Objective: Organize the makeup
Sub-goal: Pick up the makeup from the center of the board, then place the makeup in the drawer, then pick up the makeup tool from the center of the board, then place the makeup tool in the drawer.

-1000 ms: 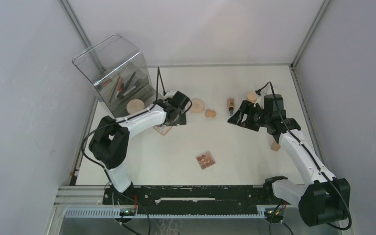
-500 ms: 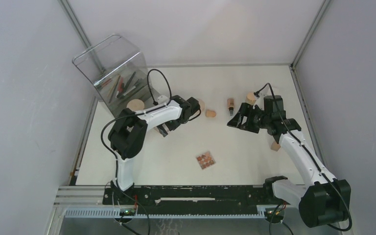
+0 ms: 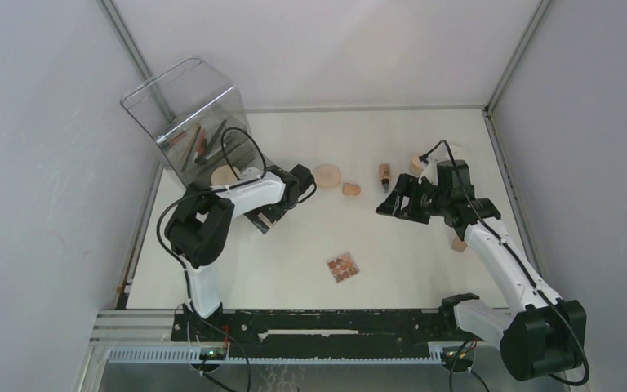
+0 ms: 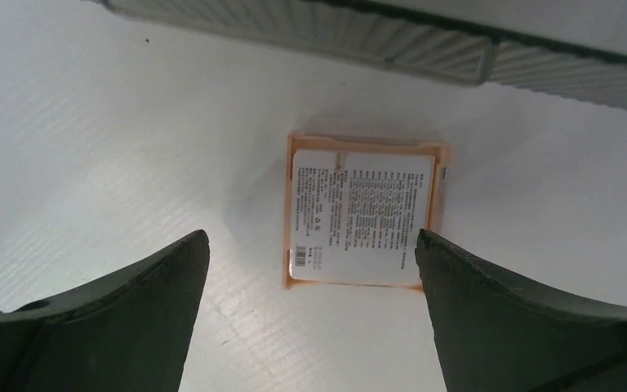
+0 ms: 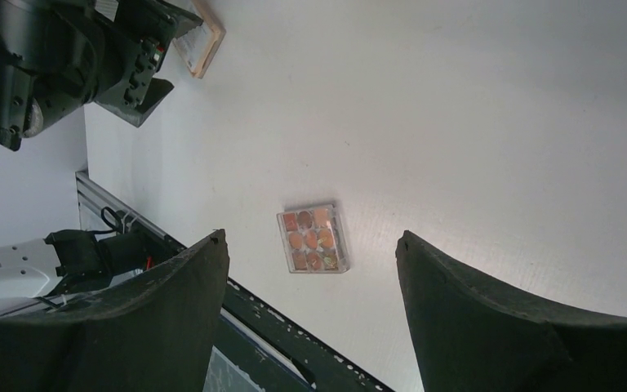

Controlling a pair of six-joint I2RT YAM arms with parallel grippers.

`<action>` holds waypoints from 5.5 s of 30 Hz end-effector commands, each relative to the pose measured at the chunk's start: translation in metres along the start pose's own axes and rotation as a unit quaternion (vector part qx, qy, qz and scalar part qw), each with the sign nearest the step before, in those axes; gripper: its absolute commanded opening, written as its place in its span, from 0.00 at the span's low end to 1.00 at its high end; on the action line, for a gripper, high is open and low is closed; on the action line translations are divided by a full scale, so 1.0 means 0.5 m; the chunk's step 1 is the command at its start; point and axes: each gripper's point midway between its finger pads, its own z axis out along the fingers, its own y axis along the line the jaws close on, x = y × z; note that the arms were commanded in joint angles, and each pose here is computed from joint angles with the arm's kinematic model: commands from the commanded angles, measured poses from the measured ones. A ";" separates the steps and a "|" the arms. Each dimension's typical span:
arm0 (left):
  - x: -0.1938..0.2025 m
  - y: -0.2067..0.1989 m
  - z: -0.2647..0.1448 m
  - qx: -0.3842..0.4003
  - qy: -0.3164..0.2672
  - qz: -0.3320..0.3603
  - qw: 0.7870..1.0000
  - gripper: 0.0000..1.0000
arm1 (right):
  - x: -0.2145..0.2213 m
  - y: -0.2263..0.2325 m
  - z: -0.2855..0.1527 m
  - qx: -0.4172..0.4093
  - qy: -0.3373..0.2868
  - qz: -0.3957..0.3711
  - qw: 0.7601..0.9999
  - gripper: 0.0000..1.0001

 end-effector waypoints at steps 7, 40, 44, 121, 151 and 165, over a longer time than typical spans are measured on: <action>-0.003 -0.040 -0.010 0.050 0.016 0.001 0.999 1.00 | -0.009 0.039 -0.003 -0.024 -0.014 -0.026 0.999 0.82; -0.104 -0.117 -0.284 0.235 -0.083 0.137 0.959 0.66 | -0.007 0.041 0.018 -0.027 -0.006 -0.030 0.999 0.82; -0.181 -0.132 -0.301 0.280 -0.116 0.145 0.942 0.66 | -0.008 0.038 0.012 -0.020 -0.012 -0.034 0.999 0.82; 0.062 -0.429 -0.110 0.353 0.127 0.319 0.870 0.03 | -0.004 0.014 -0.034 0.020 -0.058 -0.012 0.998 0.81; -0.363 0.051 -0.046 0.174 -0.069 0.053 0.981 0.00 | -0.004 0.006 -0.020 0.018 -0.051 -0.013 0.998 0.81; -0.391 0.042 -0.014 0.177 -0.060 0.035 0.982 0.74 | -0.002 0.007 -0.020 0.018 -0.049 -0.012 0.999 0.81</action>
